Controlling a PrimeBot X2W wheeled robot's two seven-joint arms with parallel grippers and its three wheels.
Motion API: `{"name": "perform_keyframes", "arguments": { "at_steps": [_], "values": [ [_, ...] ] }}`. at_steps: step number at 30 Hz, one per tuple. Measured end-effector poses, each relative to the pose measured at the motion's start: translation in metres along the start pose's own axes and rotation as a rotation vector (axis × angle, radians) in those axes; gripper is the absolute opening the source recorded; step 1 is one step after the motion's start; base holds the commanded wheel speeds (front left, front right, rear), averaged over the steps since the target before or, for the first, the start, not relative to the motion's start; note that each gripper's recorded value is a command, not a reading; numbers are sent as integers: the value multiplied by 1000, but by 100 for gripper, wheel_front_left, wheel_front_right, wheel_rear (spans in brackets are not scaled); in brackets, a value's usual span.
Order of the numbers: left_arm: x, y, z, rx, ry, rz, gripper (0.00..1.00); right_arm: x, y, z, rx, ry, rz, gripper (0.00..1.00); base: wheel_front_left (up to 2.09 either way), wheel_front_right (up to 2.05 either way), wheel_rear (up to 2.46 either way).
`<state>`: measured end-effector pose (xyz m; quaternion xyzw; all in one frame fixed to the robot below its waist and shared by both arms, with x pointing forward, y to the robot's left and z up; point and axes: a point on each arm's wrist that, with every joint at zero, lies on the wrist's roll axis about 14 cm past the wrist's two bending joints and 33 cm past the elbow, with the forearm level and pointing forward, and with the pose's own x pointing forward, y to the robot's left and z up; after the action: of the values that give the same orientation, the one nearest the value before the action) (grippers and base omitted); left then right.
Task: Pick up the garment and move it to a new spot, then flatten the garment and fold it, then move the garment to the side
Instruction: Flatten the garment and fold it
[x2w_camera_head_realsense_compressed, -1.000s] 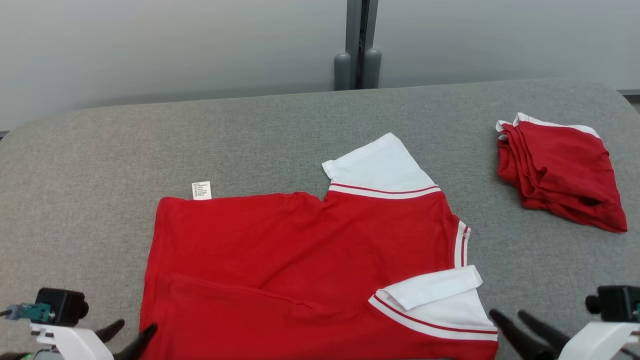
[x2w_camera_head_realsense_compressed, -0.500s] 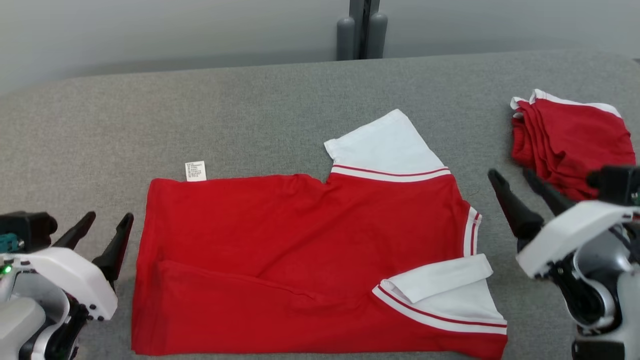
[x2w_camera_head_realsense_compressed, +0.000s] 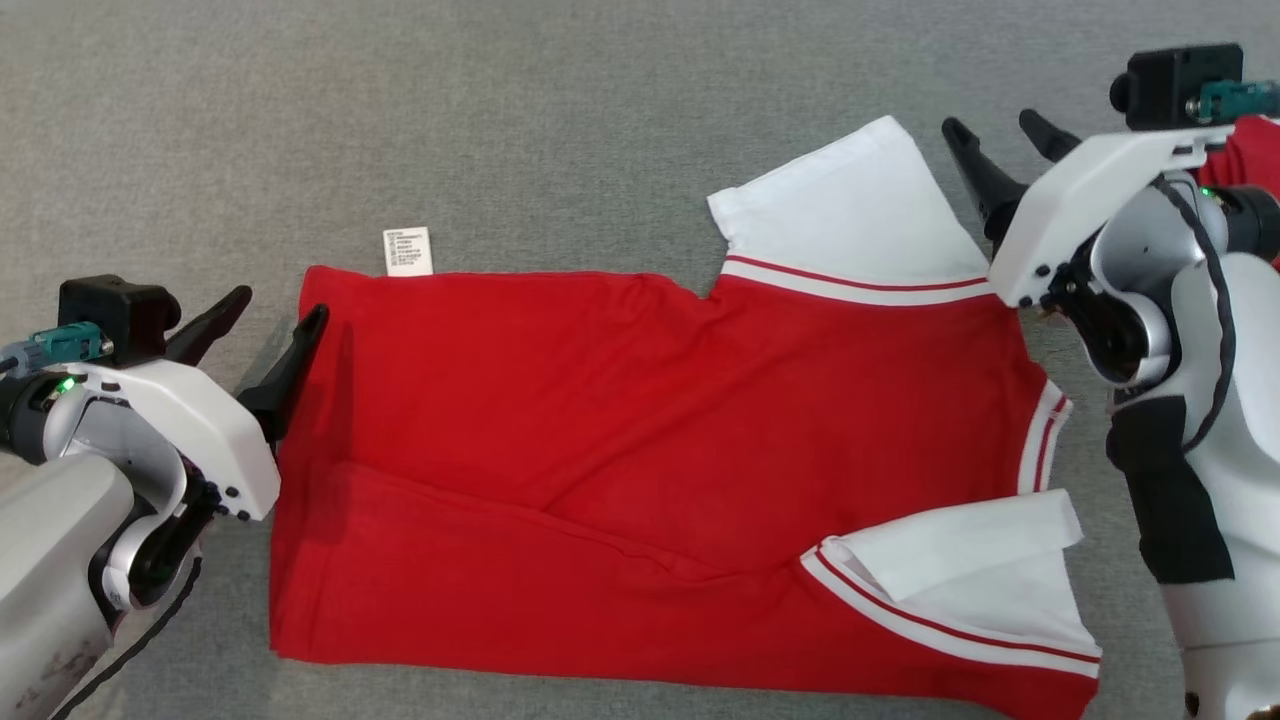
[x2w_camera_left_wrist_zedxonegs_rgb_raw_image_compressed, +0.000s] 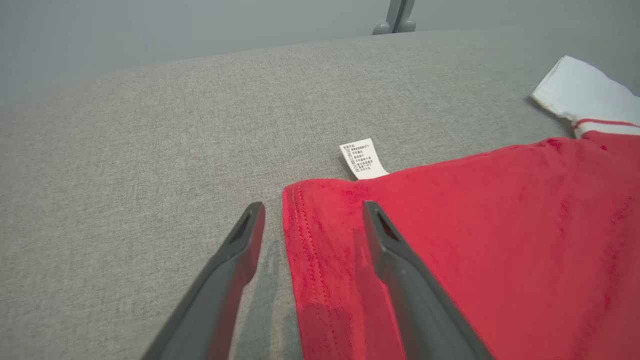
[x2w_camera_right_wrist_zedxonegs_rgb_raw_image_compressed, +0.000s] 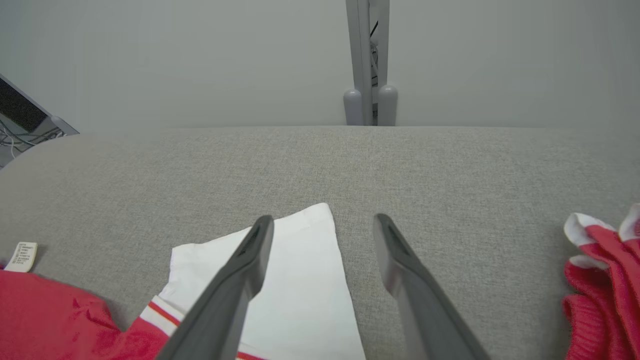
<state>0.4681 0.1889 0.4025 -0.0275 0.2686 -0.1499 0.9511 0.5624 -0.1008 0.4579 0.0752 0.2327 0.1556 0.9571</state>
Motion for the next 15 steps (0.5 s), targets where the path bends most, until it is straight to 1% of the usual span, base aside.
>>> {"name": "perform_keyframes", "arguments": {
  "at_steps": [5,12,15],
  "values": [
    [4,11,-10,-11,60,5,100,30,7,-12,-34,99,20,100,0,0,0],
    [19,6,-8,-32,73,-44,100,55,5,-22,-43,159,15,100,0,0,0],
    [27,1,-11,-44,88,-68,100,63,6,-39,-28,220,17,100,0,0,0]
  ]
}}
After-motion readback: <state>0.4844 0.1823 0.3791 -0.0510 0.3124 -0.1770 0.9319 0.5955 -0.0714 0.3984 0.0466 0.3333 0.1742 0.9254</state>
